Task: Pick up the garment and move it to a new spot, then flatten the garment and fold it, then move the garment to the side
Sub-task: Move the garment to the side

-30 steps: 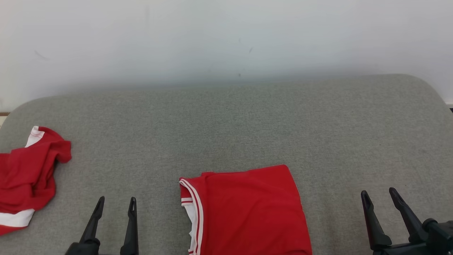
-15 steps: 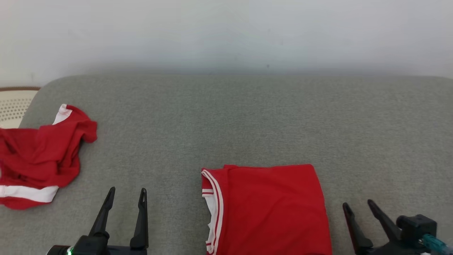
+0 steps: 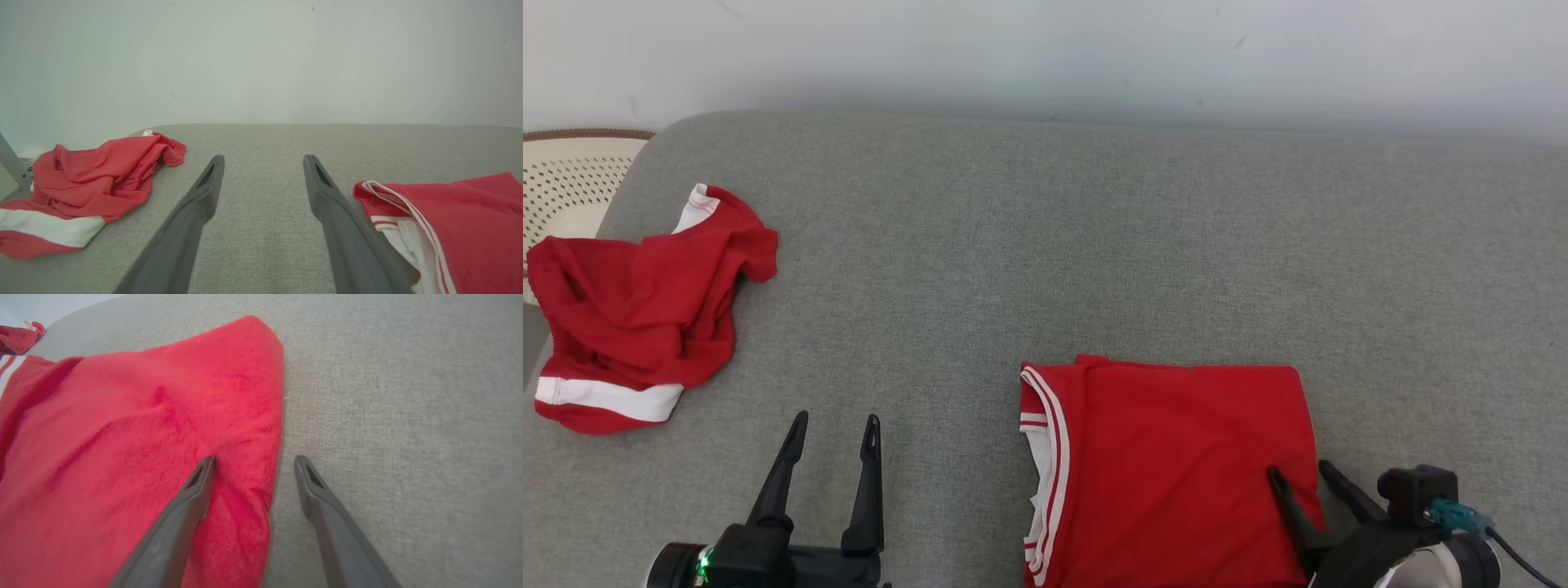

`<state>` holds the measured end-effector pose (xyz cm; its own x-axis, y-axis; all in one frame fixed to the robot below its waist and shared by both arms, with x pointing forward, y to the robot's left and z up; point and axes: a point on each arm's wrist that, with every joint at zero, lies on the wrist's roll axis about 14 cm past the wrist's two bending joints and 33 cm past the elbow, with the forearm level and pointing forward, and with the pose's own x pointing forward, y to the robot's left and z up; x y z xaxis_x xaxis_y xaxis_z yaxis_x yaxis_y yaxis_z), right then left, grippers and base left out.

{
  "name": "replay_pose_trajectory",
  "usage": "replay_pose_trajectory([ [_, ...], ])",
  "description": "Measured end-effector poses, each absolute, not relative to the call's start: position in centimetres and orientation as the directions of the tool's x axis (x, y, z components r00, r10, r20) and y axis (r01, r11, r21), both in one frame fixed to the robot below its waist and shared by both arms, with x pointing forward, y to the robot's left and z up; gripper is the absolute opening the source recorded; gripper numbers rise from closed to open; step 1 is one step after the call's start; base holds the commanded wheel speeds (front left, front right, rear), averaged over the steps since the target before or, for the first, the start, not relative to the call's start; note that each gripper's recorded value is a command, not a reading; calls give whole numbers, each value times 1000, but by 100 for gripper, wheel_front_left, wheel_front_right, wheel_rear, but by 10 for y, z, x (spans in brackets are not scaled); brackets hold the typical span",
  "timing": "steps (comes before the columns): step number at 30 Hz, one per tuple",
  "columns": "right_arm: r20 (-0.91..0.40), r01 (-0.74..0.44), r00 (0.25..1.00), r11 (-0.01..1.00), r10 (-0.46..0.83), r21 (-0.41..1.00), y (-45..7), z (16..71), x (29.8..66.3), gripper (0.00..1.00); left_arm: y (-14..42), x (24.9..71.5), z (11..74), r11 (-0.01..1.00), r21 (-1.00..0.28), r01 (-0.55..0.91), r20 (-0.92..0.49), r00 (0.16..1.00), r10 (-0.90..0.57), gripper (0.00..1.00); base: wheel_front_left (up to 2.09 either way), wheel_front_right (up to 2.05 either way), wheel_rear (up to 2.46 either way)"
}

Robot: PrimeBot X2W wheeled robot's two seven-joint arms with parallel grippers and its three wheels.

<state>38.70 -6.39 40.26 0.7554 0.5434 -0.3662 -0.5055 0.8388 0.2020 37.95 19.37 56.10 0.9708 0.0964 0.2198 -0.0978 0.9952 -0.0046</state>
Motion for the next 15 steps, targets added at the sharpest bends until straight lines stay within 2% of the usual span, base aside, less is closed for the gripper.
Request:
replay_pose_trajectory([
  [3,-380,-518,736,827,561,217,-58,399,389,100,195,382,560,995,-3,-100,220,971,98,100,0,0,0],
  [4,-385,-517,733,827,561,220,-58,398,389,41,194,383,561,995,-4,-97,223,970,95,100,0,0,0],
  [6,-383,-519,733,827,561,217,-59,399,391,0,193,384,560,996,-4,-94,221,971,93,100,0,0,0],
  [11,-341,-539,752,824,564,174,-63,410,396,0,192,387,559,996,-6,-91,220,971,90,100,0,0,0],
  [15,-251,-554,796,830,551,65,-77,441,409,0,185,391,558,997,-11,-73,222,972,74,100,0,0,0],
])
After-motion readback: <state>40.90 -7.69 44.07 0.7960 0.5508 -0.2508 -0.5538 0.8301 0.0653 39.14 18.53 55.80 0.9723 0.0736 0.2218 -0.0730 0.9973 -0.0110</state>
